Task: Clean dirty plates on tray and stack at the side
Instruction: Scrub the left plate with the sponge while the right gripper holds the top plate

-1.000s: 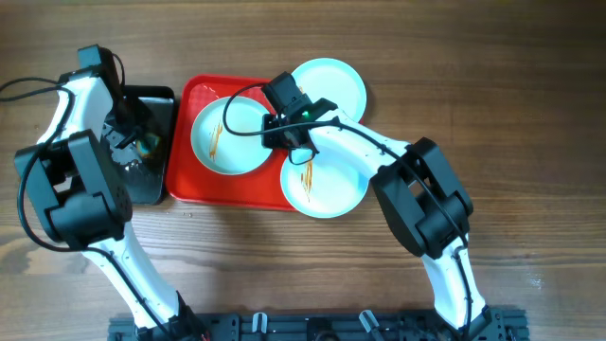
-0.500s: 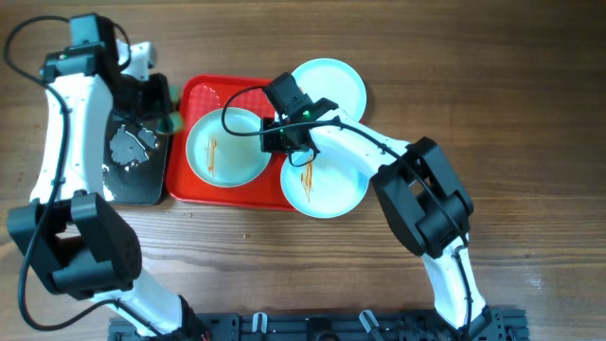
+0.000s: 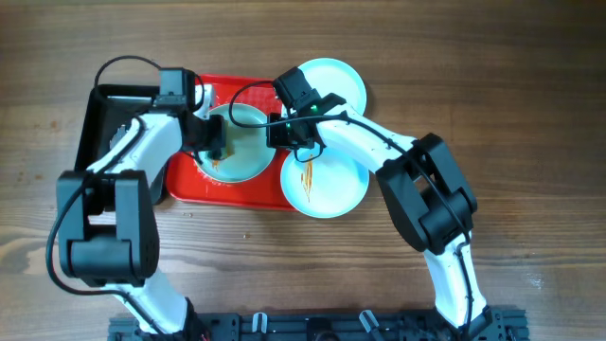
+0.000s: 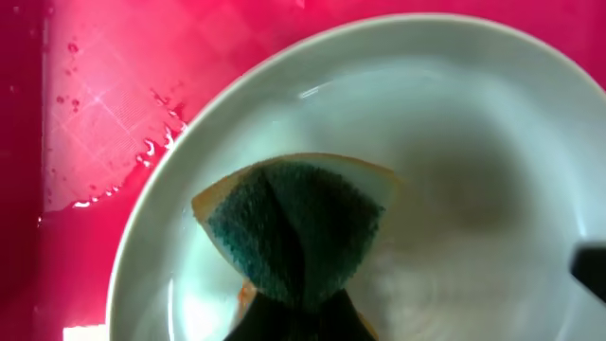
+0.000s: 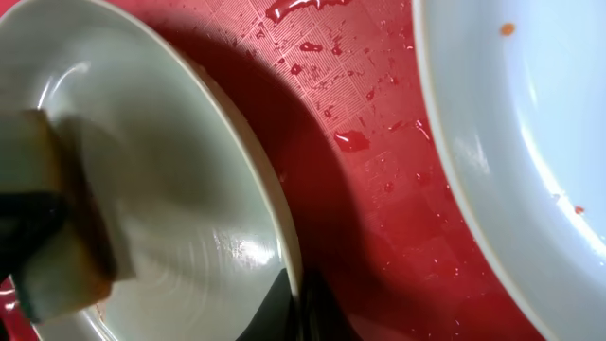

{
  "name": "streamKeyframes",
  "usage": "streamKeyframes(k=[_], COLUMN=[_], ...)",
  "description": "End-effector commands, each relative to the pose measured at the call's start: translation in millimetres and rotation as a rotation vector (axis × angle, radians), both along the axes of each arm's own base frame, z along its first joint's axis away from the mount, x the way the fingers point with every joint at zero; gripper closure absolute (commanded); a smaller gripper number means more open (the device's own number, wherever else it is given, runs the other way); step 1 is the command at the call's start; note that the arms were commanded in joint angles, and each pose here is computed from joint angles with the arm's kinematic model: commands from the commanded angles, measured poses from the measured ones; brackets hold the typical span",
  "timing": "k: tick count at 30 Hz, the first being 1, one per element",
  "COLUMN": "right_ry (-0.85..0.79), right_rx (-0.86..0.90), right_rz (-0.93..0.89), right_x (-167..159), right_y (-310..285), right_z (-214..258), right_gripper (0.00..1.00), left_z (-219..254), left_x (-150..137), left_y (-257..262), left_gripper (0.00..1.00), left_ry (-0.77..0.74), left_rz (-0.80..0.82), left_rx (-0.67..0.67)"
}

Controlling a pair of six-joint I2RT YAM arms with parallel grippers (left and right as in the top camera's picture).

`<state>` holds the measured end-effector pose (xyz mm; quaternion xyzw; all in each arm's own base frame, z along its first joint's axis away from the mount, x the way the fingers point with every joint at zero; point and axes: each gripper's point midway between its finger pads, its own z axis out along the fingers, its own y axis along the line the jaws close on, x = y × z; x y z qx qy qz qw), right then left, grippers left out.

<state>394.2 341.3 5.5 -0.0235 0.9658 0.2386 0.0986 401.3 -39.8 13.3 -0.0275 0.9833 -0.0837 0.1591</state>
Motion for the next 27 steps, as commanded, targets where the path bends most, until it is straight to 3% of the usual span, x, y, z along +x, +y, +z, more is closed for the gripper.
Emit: streamKeyframes(k=[1, 5, 8, 9, 11, 14, 16, 18, 21, 24, 27], right_ry=[0.014, 0.029, 0.026, 0.024, 0.025, 0.029, 0.030, 0.031, 0.030, 0.031, 0.031], right_rx=[0.009, 0.017, 0.016, 0.017, 0.017, 0.016, 0.018, 0.019, 0.018, 0.018, 0.017], right_rz=[0.018, 0.027, 0.025, 0.025, 0.025, 0.026, 0.027, 0.024, 0.025, 0.025, 0.025], right_x=[-1, -5, -4, -4, -4, -5, -5, -5, -5, -5, -5], right_y=[4, 5, 5, 5, 6, 5, 6, 6, 6, 6, 5], right_z=[-6, -6, -6, -6, -6, -6, -6, -6, -6, -6, -6], right_gripper=[0.96, 0.96, 0.96, 0.96, 0.96, 0.96, 0.96, 0.96, 0.96, 0.96, 0.96], left_z=[-22, -16, -22, -24, -38, -45, -37, -36, -29, -36, -49], left_x=[-1, 33, 44, 40, 4, -55, -84, -84, -81, -80, -53], left_y=[5, -6, 6, 9, 5, -13, -33, -35, -62, -60, 19], left_gripper=[0.96, 0.96, 0.96, 0.96, 0.96, 0.96, 0.96, 0.96, 0.96, 0.96, 0.96], left_ry=[0.038, -0.105, -0.145, -0.128, 0.037, 0.294, 0.387, 0.376, 0.300, 0.297, 0.259], left_rz=[0.137, 0.119, 0.172, 0.190, 0.167, 0.116, -0.050, -0.099, -0.296, -0.313, 0.159], left_rx=[0.015, -0.001, 0.075, 0.090, 0.068, -0.067, -0.218, -0.228, -0.294, -0.204, 0.205])
